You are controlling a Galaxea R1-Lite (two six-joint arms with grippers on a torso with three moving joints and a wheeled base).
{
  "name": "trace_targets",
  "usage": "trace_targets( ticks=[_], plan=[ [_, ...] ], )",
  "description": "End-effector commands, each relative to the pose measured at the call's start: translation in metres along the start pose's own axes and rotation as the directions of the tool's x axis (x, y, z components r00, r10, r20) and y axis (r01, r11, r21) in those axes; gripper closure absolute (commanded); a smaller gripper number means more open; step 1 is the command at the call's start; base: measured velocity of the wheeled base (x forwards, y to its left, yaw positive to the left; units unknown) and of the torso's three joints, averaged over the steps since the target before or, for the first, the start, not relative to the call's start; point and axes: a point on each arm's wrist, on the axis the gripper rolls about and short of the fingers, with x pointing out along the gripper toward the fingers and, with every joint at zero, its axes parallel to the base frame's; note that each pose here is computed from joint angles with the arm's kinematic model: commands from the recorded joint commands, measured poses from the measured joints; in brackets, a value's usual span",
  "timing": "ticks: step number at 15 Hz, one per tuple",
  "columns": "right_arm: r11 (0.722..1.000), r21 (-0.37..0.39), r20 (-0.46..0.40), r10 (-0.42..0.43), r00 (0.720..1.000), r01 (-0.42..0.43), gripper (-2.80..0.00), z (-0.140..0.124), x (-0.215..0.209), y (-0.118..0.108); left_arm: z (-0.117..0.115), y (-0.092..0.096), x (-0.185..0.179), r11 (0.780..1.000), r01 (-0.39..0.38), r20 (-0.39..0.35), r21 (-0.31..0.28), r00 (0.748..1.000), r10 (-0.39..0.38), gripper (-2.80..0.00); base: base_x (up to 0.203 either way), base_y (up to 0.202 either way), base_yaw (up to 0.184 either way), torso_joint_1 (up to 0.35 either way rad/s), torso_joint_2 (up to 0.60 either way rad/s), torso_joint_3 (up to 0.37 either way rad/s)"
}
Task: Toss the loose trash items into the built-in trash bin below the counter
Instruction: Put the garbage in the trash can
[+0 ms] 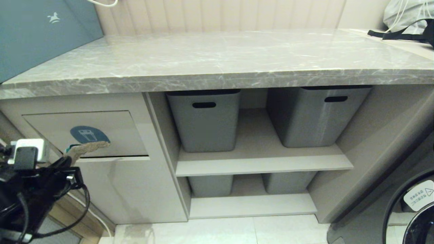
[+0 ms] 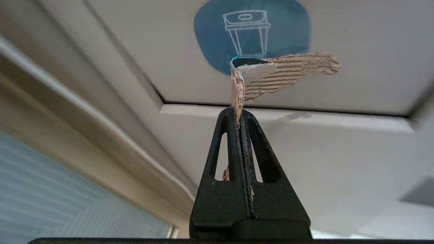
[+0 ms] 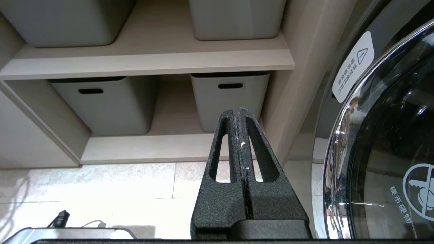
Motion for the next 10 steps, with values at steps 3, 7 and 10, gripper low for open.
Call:
trace_targets(
  ticks=[3,7,10],
  plan=[
    [1.0,0.0,0.0,0.0,1.0,0.0,0.0,0.0,0.0,0.0,-0.012,-0.012,0.049,1.0,-0.006,-0.013,-0.006,1.0,0.006,0.0,0.0,0.0,0.0,0.0,0.0,0.0],
    [1.0,0.0,-0.002,-0.001,1.0,0.001,0.0,0.0,0.0,0.0,-0.021,-0.021,0.078,1.0,-0.002,-0.01,-0.02,1.0,0.002,0.0,0.0,0.0,0.0,0.0,0.0,0.0],
    [1.0,0.0,-0.001,-0.001,1.0,0.001,0.0,0.0,0.0,0.0,-0.029,-0.025,0.091,1.0,0.001,-0.02,-0.018,1.0,-0.002,0.0,0.0,0.0,0.0,0.0,0.0,0.0]
  ],
)
